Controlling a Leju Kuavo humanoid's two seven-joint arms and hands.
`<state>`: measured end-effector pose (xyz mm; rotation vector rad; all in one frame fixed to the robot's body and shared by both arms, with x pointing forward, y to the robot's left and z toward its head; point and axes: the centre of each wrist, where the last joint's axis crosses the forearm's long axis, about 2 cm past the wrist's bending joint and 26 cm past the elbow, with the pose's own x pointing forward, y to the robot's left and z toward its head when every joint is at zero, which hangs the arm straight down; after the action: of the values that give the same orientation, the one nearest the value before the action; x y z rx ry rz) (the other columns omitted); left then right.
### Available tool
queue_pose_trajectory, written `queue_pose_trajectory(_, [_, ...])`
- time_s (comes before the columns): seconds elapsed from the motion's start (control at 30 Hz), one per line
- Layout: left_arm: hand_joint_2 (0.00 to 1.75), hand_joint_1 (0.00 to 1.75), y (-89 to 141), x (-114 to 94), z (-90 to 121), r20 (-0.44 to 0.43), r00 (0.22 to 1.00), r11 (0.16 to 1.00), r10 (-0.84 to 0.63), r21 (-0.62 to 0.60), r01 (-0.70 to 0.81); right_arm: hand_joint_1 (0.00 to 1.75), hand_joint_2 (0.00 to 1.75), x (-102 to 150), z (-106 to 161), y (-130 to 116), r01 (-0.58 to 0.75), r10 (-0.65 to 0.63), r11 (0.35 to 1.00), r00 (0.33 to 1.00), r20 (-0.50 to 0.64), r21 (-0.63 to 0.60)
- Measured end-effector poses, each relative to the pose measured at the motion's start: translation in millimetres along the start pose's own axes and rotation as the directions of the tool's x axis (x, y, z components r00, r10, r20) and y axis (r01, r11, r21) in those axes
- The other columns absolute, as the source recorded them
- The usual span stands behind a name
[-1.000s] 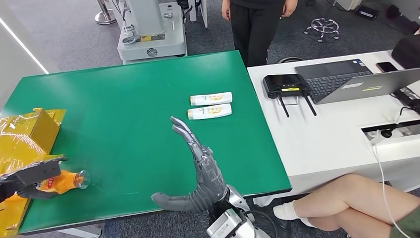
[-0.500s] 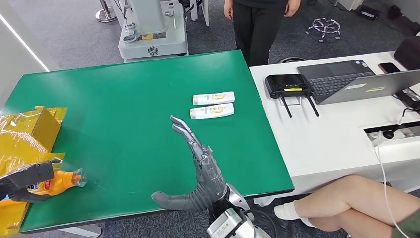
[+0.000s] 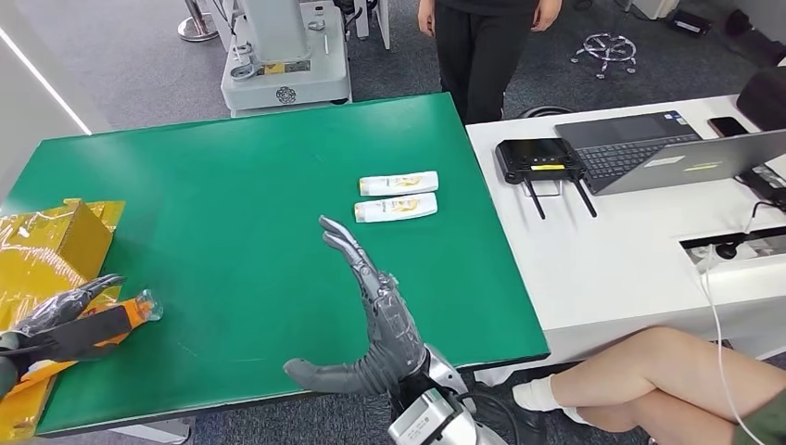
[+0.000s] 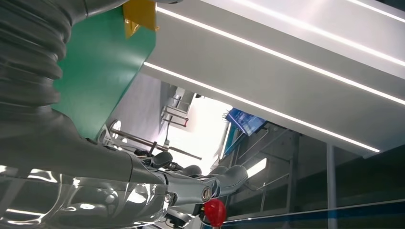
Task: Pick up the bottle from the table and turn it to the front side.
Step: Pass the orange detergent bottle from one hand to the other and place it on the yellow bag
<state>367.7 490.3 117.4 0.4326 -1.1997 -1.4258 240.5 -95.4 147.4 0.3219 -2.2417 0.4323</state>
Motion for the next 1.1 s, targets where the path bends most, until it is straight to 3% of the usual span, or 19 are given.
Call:
queue_pose_trajectory(0.17, [1.75, 0.00, -16, 6, -5, 0.017, 1.000, 1.000, -0.006, 0.005, 0.005, 0.00, 1.75, 0, 0, 0, -0.004, 0.004, 1.000, 1.000, -0.001, 0.005])
queue_pose_trajectory(0.43, [1.75, 0.00, -19, 6, -5, 0.021, 1.000, 1.000, 0.013, -0.020, -0.013, 0.00, 1.75, 0, 1, 1, -0.003, 0.003, 1.000, 1.000, -0.004, 0.006])
queue_pose_trajectory(0.9, [1.75, 0.00, -10, 2, -2, 0.001, 0.999, 0.995, 0.052, -0.081, -0.052, 0.00, 1.75, 1, 2, 0, 0.004, -0.004, 1.000, 1.000, -0.008, 0.014])
queue_pose_trajectory(1.1, [1.75, 0.00, 4, 2, -3, 0.002, 0.997, 0.992, 0.073, -0.107, -0.072, 0.00, 1.75, 1, 2, 0, 0.003, -0.003, 1.000, 1.000, -0.011, 0.012])
